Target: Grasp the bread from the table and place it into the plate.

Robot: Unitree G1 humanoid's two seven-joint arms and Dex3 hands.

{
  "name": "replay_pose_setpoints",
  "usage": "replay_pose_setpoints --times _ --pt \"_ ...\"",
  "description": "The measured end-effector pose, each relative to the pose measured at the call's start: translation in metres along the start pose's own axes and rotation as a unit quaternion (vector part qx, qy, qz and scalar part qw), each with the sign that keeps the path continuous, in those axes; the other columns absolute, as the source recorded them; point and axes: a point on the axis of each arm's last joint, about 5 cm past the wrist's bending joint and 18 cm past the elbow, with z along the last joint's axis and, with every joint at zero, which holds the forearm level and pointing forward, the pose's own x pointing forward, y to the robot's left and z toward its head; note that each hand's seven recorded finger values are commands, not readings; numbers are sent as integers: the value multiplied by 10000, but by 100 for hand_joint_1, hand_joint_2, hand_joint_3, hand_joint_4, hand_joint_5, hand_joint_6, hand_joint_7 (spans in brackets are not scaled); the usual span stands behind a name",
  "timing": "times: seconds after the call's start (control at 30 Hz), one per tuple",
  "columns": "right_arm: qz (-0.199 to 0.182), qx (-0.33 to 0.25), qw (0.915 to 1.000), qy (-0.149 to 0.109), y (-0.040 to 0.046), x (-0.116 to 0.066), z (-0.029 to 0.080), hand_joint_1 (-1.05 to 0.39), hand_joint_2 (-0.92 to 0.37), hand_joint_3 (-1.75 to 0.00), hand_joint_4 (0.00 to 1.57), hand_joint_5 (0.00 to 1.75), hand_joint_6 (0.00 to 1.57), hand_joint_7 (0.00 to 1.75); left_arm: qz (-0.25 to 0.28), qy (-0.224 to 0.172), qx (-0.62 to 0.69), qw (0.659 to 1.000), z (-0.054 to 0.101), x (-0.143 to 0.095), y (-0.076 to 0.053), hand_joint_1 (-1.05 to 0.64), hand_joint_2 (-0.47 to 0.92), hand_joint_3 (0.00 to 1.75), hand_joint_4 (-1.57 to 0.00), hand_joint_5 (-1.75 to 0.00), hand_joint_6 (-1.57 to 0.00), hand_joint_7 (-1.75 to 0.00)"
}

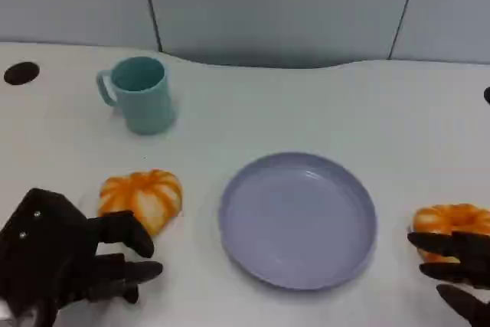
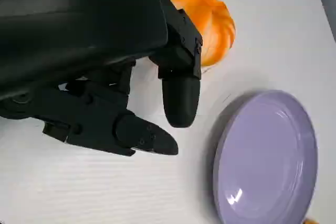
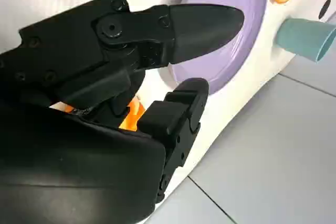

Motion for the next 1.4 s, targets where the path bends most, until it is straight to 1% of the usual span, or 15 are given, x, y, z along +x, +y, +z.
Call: replay_pose_setpoints --times 0.27,0.43,0.6,0.7,0.77,0.87,0.93,1.03,1.07,1.1,1.13,1.17,1.2,1.3,1.4 --pt "0 12 10000 -7 3 0 3 -40 -92 -39 90 6 77 0 20 33 -45 10000 14 -3 -4 -27 91 1 -61 -175 -47 -175" --pt "5 3 10000 -24 9 1 5 -40 -92 -39 90 6 77 0 35 -183 27 9998 14 -4 7 -23 92 3 -63 -175 -46 -175" --pt "15 0 10000 -1 15 -5 10 -40 -92 -39 90 6 76 0 166 -913 402 9949 -5 -50 6 -28 92 6 -68 -175 -48 -175" --pt "18 -27 10000 18 17 -3 17 -41 -92 -39 90 7 76 0 452 -1417 1028 9835 3 -74 -15 -28 92 9 -69 -175 -43 -175" --pt "27 -34 10000 20 20 -1 18 -41 -92 -40 90 7 76 0 681 -1875 1711 9648 36 -82 -33 -31 92 11 -66 -175 -40 -175" --pt "24 -22 10000 32 25 0 17 -41 -92 -39 89 7 76 0 1006 -2269 2948 9228 128 -82 -26 -39 91 9 -61 -175 -35 -175" --pt "28 -9 10000 31 34 3 19 -41 -92 -39 89 7 76 0 1273 -2365 3735 8879 199 -78 -3 -43 92 8 -47 -168 -40 -143" --pt "-5 -29 10000 24 47 7 21 -41 -92 -39 90 8 76 0 1346 -2195 4866 8348 334 -82 21 -47 91 1 -42 -132 -57 -76" --pt "-9 -33 10000 16 52 10 22 -41 -92 -39 90 8 76 0 1364 -2147 5066 8238 373 -83 32 -48 91 1 -43 -124 -63 -58" --pt "-13 -36 10000 9 57 12 24 -40 -92 -40 90 8 76 0 1368 -2108 5247 8133 408 -87 39 -52 91 0 -39 -94 -62 -31" --pt "-14 -34 10000 5 60 13 24 -40 -92 -40 90 8 76 0 1360 -2095 5417 8026 447 -83 41 -55 90 0 -37 -75 -60 -17" --pt "-12 -31 10000 -9 63 17 26 -40 -92 -40 90 8 76 0 1342 -2082 5592 7911 486 -75 45 -56 90 0 -37 -64 -60 -10" --pt "-5 -27 10000 -31 67 23 30 -40 -92 -40 89 8 76 0 1332 -2075 5734 7813 521 -69 53 -63 90 0 -28 -51 -49 -4" --pt "8 -17 10000 -54 81 28 34 -40 -92 -40 88 8 76 0 1262 -2083 6039 7589 604 -41 65 -76 92 2 -13 -36 -30 0" --pt "-15 -35 10000 -69 88 28 36 -40 -92 -40 88 9 76 0 1127 -2004 6219 7486 678 10 50 -79 92 3 -4 -30 -18 0"
